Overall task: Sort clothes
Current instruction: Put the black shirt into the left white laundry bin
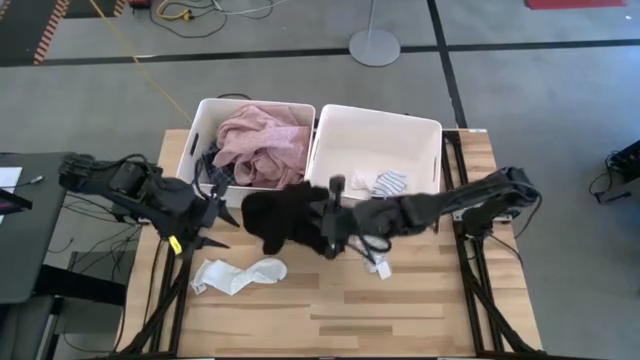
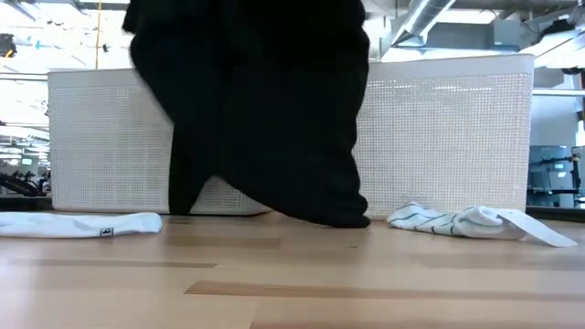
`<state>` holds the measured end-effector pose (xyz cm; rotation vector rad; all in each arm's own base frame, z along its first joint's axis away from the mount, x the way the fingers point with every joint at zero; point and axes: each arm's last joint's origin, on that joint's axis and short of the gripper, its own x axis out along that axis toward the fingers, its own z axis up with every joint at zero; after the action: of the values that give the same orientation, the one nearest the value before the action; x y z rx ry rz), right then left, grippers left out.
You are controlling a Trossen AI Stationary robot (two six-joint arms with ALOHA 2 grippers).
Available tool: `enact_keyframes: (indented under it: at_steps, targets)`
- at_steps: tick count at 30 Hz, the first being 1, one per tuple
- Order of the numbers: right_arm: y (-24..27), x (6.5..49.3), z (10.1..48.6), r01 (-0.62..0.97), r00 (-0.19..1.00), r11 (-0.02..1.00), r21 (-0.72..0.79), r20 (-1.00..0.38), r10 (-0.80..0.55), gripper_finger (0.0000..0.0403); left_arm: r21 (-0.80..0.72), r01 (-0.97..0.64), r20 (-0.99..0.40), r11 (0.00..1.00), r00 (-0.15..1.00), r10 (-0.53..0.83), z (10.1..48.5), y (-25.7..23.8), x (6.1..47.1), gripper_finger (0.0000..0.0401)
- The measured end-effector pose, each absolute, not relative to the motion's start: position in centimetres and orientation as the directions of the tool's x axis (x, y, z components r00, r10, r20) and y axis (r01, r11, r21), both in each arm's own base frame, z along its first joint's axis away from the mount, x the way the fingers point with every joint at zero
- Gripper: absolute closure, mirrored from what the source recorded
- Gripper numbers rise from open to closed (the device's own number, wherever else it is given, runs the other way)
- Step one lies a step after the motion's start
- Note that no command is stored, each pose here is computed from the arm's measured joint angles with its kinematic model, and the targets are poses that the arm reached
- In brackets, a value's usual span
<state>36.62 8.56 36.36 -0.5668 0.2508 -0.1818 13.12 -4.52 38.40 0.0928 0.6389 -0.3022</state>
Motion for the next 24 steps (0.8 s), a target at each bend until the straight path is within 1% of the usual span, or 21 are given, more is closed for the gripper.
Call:
enact_keyframes:
  at_steps: [3,6,11,14,18,21,24]
  targets:
    - [7.3,36.6,39.1,0.146,0.96,0.793,-0.592,-0.11,-0.259,0.0365,-0.022,0.31,-0.629,0.951,0.735,-0.254,37.3,-4.9,13.4,0.015]
    - [6.0,36.5,41.7,0.169,0.971,0.774,-0.611,-0.034,-0.238,0.0365,-0.019,0.313,-0.649,0.95,0.718,-0.25,36.1,-5.3,13.6,0.015]
    - [3.8,36.5,44.3,0.181,0.978,0.749,-0.637,0.041,-0.202,0.0365,-0.036,0.329,-0.657,0.944,0.704,-0.27,34.6,-6.0,14.1,0.015]
    - [2.2,36.3,45.9,0.194,0.981,0.751,-0.631,0.108,-0.163,0.0365,-0.049,0.332,-0.678,0.942,0.682,-0.276,33.7,-6.3,14.1,0.015]
    - [0.0,36.2,47.1,0.231,0.97,0.749,-0.621,0.202,-0.132,0.0365,-0.076,0.324,-0.692,0.943,0.664,-0.284,32.7,-6.7,14.1,0.015]
    - [-1.6,36.1,47.6,0.233,0.961,0.75,-0.619,0.264,-0.081,0.0365,-0.1,0.315,-0.701,0.944,0.651,-0.291,31.9,-7.0,14.1,0.015]
    - [-3.1,36.2,48.2,0.257,0.93,0.76,-0.596,0.367,-0.027,0.0365,-0.12,0.303,-0.711,0.945,0.639,-0.295,31.3,-7.4,14.1,0.015]
